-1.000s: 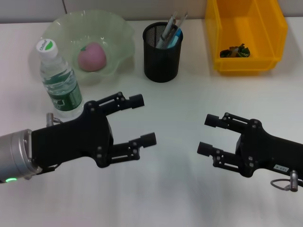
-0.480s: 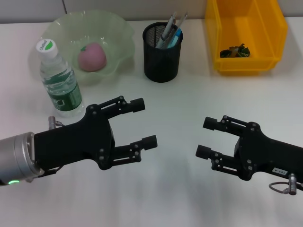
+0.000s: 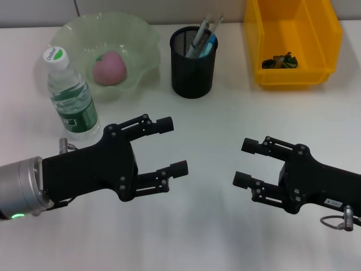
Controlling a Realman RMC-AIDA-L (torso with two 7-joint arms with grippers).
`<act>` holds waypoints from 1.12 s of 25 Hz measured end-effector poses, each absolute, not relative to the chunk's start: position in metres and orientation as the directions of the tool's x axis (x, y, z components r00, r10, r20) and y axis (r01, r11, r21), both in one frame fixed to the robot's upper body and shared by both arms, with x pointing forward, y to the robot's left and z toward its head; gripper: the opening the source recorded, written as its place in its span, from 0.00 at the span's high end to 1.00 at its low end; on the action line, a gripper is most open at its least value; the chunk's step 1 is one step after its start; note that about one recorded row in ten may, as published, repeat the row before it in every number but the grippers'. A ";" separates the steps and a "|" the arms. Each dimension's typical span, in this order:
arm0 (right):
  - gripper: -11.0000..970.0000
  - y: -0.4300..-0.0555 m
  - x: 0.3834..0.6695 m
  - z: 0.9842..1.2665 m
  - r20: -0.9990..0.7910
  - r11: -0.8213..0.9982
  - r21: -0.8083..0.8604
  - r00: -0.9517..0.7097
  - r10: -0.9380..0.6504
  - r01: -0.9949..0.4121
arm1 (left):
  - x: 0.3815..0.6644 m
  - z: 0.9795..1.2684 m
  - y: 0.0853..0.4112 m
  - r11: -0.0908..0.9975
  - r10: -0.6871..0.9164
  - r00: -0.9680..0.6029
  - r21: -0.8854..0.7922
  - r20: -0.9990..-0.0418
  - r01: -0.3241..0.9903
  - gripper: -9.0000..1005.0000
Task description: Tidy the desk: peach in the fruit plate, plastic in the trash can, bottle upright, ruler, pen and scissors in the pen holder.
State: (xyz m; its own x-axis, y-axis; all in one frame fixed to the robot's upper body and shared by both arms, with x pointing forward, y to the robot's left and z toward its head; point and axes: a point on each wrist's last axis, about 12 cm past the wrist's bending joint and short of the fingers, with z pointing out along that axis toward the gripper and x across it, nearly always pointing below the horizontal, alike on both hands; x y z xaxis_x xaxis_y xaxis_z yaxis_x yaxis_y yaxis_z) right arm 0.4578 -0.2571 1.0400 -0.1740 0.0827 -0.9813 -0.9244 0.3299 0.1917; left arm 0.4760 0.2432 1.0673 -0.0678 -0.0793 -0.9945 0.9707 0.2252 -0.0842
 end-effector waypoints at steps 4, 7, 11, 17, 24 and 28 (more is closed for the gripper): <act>0.28 -0.254 0.460 1.041 -0.980 0.323 0.198 -0.178 0.092 -0.925 | 0.477 1.067 0.243 0.231 -0.075 -0.067 -0.083 -0.995 0.969 0.22; 0.28 -0.252 0.460 1.040 -0.977 0.321 0.211 -0.188 0.104 -0.923 | 0.478 1.068 0.242 0.228 -0.075 -0.064 -0.080 -0.995 0.970 0.22; 0.28 -0.251 0.460 1.040 -0.976 0.319 0.215 -0.190 0.109 -0.923 | 0.479 1.068 0.243 0.229 -0.076 -0.062 -0.078 -0.995 0.970 0.22; 0.28 -0.250 0.461 1.041 -0.975 0.317 0.217 -0.191 0.111 -0.923 | 0.480 1.069 0.244 0.234 -0.075 -0.059 -0.075 -0.995 0.969 0.22; 0.28 -0.250 0.461 1.041 -0.974 0.321 0.221 -0.192 0.118 -0.921 | 0.480 1.069 0.243 0.233 -0.074 -0.059 -0.075 -0.995 0.970 0.22; 0.28 -0.249 0.460 1.040 -0.972 0.321 0.229 -0.199 0.125 -0.919 | 0.480 1.069 0.243 0.233 -0.074 -0.059 -0.075 -0.995 0.970 0.22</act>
State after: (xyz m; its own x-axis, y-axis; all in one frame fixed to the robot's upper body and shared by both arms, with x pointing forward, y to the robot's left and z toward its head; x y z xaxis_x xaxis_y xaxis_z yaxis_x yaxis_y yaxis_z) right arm 0.4600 -0.2495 1.0404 -0.1985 0.1248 -0.9721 -0.9189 0.3213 0.2289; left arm 0.4800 0.2434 1.0690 -0.0589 -0.0744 -0.9955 0.9696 0.2330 -0.0748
